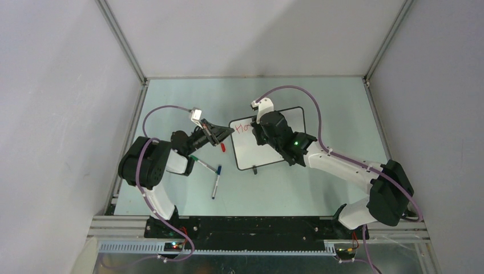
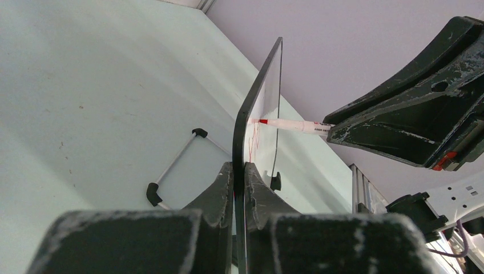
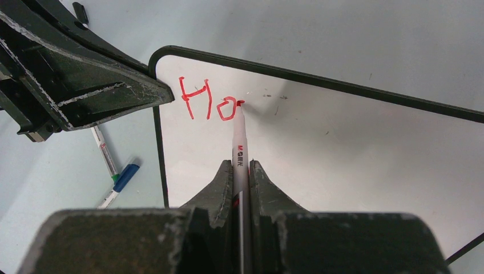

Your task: Write a sentence on the whiteboard

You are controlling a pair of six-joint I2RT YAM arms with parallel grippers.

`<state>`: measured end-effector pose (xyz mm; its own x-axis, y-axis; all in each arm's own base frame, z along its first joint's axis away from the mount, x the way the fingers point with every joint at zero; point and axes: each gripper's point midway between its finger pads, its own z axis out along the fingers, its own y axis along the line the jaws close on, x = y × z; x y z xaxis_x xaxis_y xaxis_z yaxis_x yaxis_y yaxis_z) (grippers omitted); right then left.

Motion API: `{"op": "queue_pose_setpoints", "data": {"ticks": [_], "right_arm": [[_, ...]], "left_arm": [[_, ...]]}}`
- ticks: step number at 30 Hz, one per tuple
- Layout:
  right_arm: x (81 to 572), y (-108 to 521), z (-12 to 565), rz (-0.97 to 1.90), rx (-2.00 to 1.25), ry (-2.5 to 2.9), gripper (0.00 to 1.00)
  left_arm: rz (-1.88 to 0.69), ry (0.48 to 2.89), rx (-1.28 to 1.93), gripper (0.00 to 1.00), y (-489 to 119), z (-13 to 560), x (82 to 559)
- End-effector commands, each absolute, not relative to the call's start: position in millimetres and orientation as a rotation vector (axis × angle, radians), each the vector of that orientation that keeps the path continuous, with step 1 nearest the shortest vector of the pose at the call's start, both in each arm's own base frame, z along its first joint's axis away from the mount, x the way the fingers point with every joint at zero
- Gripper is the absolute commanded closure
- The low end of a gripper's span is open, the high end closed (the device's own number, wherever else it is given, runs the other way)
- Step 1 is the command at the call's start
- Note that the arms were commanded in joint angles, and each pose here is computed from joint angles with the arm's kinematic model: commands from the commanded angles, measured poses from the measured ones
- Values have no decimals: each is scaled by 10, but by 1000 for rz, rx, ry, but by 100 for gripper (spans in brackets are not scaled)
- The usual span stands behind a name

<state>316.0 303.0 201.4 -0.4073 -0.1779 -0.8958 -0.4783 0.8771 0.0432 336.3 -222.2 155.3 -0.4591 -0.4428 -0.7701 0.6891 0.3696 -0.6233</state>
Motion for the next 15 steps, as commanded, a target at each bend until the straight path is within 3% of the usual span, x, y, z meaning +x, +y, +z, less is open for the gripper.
{"op": "queue_pose_setpoints", "data": {"ticks": [1, 15], "right_arm": [[3199, 2993, 2013, 319, -463, 1996, 100], [3113, 2982, 1876, 289, -483, 2044, 100]], "left_arm": [[-1305, 1505, 310, 100, -2276, 1656, 3343], [-1306, 1505, 310, 100, -2279, 1654, 3345]]}}
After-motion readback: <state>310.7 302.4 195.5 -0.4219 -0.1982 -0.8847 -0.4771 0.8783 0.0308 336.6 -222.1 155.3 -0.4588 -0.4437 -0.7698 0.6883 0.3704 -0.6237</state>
